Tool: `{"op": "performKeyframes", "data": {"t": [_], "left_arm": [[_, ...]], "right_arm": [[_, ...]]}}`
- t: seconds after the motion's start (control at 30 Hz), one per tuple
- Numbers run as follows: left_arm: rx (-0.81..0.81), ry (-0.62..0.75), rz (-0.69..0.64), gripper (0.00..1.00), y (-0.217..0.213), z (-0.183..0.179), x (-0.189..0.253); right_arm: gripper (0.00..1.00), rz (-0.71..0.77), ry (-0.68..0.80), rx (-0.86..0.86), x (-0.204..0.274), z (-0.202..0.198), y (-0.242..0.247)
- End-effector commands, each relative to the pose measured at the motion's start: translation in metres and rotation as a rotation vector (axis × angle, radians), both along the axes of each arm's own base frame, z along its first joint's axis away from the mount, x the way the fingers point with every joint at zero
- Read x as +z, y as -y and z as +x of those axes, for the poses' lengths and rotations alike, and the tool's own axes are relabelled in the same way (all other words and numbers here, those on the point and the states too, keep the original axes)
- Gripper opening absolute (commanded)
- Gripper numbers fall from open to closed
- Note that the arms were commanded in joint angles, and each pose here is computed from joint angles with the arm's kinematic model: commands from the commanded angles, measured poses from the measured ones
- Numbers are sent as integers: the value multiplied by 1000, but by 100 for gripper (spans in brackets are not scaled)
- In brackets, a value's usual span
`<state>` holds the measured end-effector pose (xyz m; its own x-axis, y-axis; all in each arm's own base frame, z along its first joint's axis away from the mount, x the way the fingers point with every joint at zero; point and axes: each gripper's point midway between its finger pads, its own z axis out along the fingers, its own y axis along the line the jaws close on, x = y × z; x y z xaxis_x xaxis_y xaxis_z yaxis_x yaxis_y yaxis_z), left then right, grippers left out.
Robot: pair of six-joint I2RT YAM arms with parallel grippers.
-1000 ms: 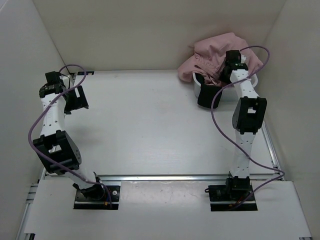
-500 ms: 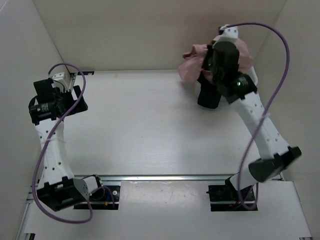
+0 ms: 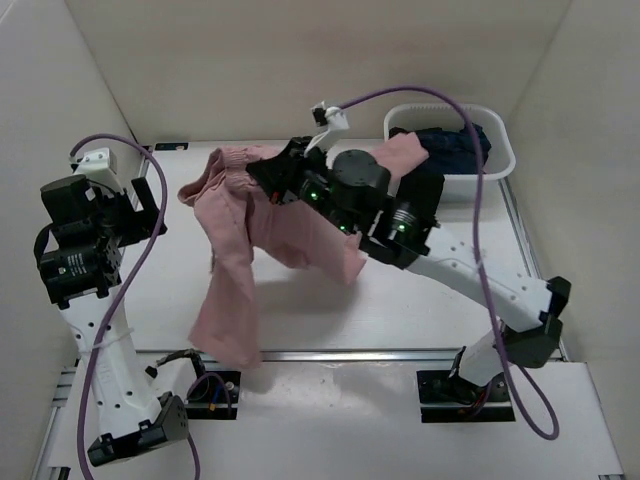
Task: Fold and stack the trousers
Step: Grab the trousers from the pile, then flatten the trousers out
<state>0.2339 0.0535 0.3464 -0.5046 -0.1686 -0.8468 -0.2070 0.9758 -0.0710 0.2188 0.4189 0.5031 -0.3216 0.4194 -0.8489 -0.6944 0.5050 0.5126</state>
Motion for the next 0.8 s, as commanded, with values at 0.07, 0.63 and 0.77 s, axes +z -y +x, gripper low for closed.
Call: {"op": "performKeyframes", "data": {"t": [0.07, 0.63, 0.77], "left_arm": [[17, -25, 7, 100, -4, 1, 0], [-299, -666, -195, 100, 77, -14, -208], [-251, -675, 29, 100, 59, -9, -276]], "right_arm": [[3, 157, -283, -138, -30, 55, 13], [85, -530, -737, -431, -330, 141, 155], [85, -522, -738, -361, -334, 177, 119]]}}
